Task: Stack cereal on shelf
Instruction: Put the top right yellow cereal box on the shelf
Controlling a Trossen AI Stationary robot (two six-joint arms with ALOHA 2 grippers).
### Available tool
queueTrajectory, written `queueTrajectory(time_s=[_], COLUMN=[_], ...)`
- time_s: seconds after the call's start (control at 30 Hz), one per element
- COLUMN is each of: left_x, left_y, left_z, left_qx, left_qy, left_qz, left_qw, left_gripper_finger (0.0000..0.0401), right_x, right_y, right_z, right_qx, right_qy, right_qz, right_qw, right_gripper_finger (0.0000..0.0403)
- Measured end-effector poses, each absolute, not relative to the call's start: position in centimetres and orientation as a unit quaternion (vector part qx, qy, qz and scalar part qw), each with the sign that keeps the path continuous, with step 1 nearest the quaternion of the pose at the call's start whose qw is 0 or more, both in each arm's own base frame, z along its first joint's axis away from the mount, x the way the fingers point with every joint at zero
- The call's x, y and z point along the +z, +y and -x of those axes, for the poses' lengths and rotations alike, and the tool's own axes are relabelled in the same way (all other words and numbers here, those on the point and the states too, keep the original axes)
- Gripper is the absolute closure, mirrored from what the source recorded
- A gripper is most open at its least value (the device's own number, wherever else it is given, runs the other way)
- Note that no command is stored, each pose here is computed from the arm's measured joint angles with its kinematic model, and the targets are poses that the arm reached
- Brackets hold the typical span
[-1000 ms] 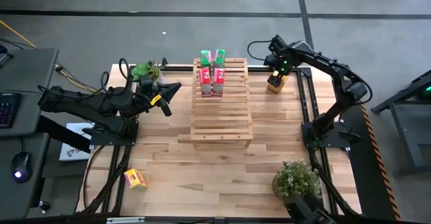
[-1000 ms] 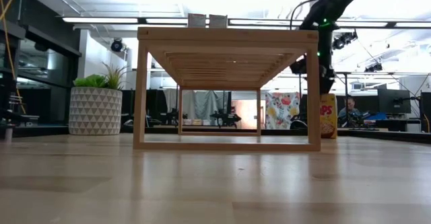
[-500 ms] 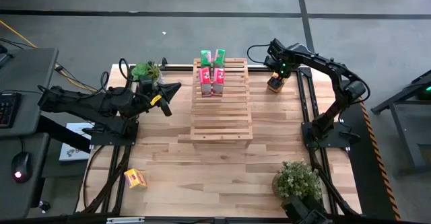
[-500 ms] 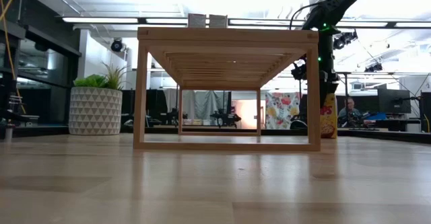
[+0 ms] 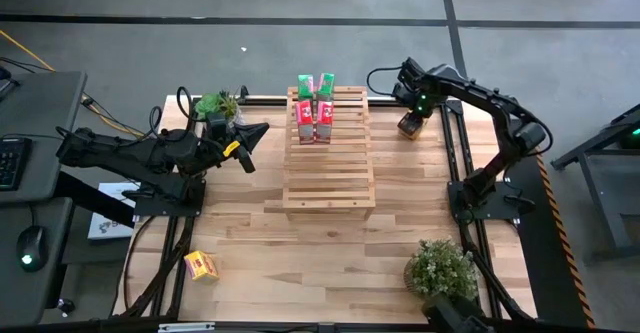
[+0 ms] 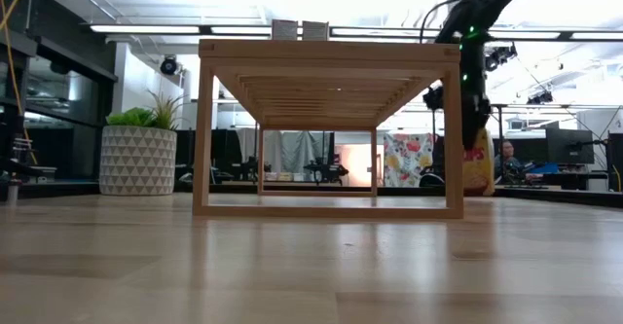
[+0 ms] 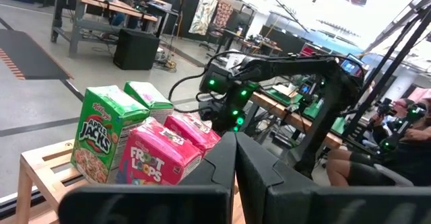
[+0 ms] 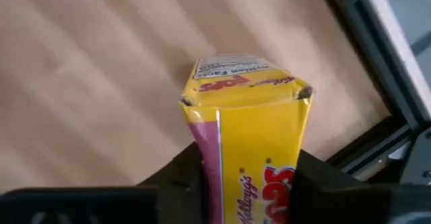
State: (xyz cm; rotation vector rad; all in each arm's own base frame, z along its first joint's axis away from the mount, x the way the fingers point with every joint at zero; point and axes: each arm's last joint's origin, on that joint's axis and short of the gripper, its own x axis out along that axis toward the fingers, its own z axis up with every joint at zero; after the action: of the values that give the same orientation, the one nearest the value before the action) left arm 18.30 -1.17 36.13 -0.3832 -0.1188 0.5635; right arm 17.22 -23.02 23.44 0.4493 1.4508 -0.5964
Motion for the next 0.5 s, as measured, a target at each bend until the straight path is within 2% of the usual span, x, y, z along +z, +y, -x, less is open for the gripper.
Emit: queueTrajectory(time_s=[0.1, 0.23, 0.37, 0.5], left_x=[36.1, 36.1, 36.1, 36.1], left_y=[-1.2, -1.2, -1.2, -1.2], left_z=[-18.3, -18.3, -18.3, -18.3], left_qx=[0.276, 0.277, 0.277, 0.277], left_qy=[-0.057, -0.055, -0.055, -0.055], left_qz=[0.184, 0.176, 0.176, 0.176], left_qw=[0.942, 0.943, 0.943, 0.943], left_gripper_finger=[0.0400, 0.0400, 0.0400, 0.0400], right_x=[25.7, 30.3, 36.5, 42.4], right_y=[-22.3, -20.7, -17.8, -13.6], right_z=[-16.7, -15.7, -14.9, -14.6], right_qx=[-0.253, -0.258, -0.250, -0.188], right_qy=[0.642, 0.606, 0.515, 0.399], right_qz=[-0.193, -0.187, -0.212, -0.250], right_qw=[0.698, 0.729, 0.792, 0.862], right_gripper_finger=[0.0305, 0.0305, 0.0294, 0.0290])
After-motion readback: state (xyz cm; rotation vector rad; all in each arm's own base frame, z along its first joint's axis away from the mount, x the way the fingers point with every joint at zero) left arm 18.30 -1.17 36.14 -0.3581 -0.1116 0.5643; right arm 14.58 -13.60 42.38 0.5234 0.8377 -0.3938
